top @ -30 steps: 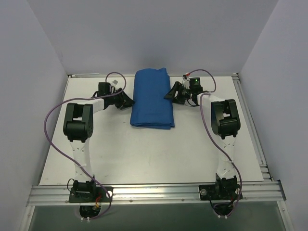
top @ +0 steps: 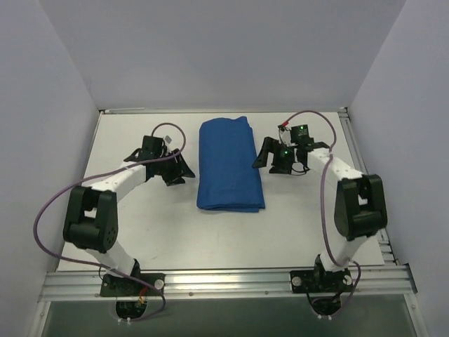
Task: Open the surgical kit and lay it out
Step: Adjust the surgical kit at the center of the board, then open the surgical kit at the center of the board.
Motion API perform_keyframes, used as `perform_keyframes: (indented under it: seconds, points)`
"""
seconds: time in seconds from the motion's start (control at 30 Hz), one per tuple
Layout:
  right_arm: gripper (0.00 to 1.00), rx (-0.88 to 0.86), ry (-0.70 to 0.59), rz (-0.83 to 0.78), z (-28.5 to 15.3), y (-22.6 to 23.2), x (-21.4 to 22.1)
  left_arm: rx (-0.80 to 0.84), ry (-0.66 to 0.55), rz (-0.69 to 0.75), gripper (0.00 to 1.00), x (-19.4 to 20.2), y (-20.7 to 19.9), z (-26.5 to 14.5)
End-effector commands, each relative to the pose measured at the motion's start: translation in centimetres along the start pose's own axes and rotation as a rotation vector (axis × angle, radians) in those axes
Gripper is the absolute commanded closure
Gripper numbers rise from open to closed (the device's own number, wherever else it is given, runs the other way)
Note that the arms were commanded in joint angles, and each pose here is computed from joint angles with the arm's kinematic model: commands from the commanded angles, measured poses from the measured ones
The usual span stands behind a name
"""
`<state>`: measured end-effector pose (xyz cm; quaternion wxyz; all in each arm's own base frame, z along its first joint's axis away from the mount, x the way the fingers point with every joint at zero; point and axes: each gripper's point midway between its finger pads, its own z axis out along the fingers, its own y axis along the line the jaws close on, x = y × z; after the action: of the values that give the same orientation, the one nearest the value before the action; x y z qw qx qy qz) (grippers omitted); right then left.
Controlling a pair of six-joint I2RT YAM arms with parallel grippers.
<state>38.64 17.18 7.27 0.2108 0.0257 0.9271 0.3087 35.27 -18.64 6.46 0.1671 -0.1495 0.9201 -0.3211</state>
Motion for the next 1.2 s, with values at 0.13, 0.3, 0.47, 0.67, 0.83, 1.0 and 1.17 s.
perform_keyframes:
  seconds: [0.13, 0.3, 0.47, 0.67, 0.83, 1.0, 1.17]
  points:
    - [0.24, -0.058, 0.025, 0.004, -5.4, 2.9, 4.7, -0.101, -0.245, 0.243, 0.36, -3.7, -4.5, -9.1]
    - [0.27, -0.052, 0.041, -0.015, -4.4, 2.4, 4.4, -0.044, -0.25, 0.314, 0.33, -2.1, -7.5, -10.9]
    - [0.31, -0.042, 0.055, -0.025, -2.6, 1.5, 3.6, 0.008, -0.285, 0.328, 0.37, -0.8, -8.9, -12.6]
    - [0.37, -0.059, 0.064, -0.031, -1.8, 1.9, 3.3, 0.005, -0.268, 0.335, 0.44, 0.2, -8.7, -13.3]
    - [0.45, -0.071, 0.073, -0.043, -1.3, 2.6, 3.6, 0.005, -0.267, 0.327, 0.47, 0.4, -8.5, -13.4]
    - [0.51, -0.087, 0.091, -0.057, -0.5, 3.9, 4.1, 0.005, -0.271, 0.326, 0.49, 0.4, -8.6, -13.7]
    - [0.77, -0.07, 0.091, -0.087, 0.1, 4.8, 3.5, 0.004, -0.261, 0.331, 0.5, 0.6, -8.7, -14.0]
